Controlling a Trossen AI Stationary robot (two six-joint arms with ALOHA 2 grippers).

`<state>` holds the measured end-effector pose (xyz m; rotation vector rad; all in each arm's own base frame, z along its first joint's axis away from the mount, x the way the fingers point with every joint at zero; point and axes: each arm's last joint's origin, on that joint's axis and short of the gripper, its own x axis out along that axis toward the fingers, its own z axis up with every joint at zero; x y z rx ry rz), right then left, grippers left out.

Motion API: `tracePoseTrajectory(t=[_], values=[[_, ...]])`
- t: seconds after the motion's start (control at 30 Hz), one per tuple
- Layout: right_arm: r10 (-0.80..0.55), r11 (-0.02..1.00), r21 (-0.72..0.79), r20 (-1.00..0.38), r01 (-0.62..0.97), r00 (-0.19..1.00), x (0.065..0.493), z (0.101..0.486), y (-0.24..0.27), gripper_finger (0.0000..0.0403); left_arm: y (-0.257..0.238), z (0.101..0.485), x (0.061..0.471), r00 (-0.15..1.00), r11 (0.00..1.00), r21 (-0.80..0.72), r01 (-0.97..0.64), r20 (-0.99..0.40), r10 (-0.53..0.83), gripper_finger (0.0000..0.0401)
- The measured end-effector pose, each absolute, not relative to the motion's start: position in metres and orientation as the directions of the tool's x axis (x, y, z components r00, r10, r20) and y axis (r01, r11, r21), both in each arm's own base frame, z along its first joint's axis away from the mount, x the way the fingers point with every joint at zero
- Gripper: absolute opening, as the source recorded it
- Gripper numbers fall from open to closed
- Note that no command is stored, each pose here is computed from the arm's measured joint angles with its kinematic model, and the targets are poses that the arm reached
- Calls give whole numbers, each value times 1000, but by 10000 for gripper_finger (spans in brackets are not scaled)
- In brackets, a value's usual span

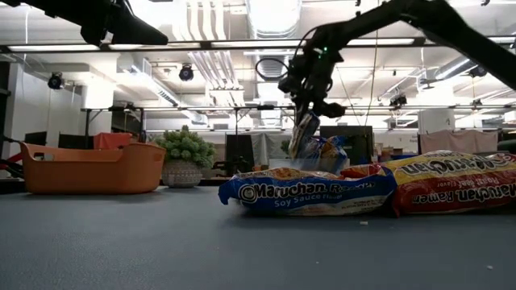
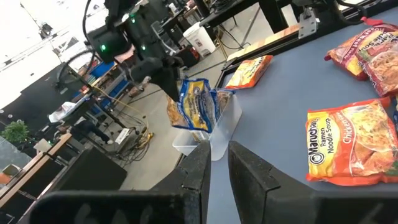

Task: Sort Maruchan noodles
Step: Put the blue noodle pack into the transparent bin

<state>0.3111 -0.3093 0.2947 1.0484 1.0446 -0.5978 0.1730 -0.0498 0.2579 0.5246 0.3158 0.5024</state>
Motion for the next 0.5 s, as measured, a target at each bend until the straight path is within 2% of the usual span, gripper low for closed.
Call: tracePoseTrajectory(t=[0.23,0.5], values=[[128,401,427,-902,811,412,315,276,-316,93,-50,258,173,833,750,547,-372,-159,530,39],[130,415,420,-905,807,405,319,266,-320,94,-50,258,173,833,750,547,-373,-159,530,39]])
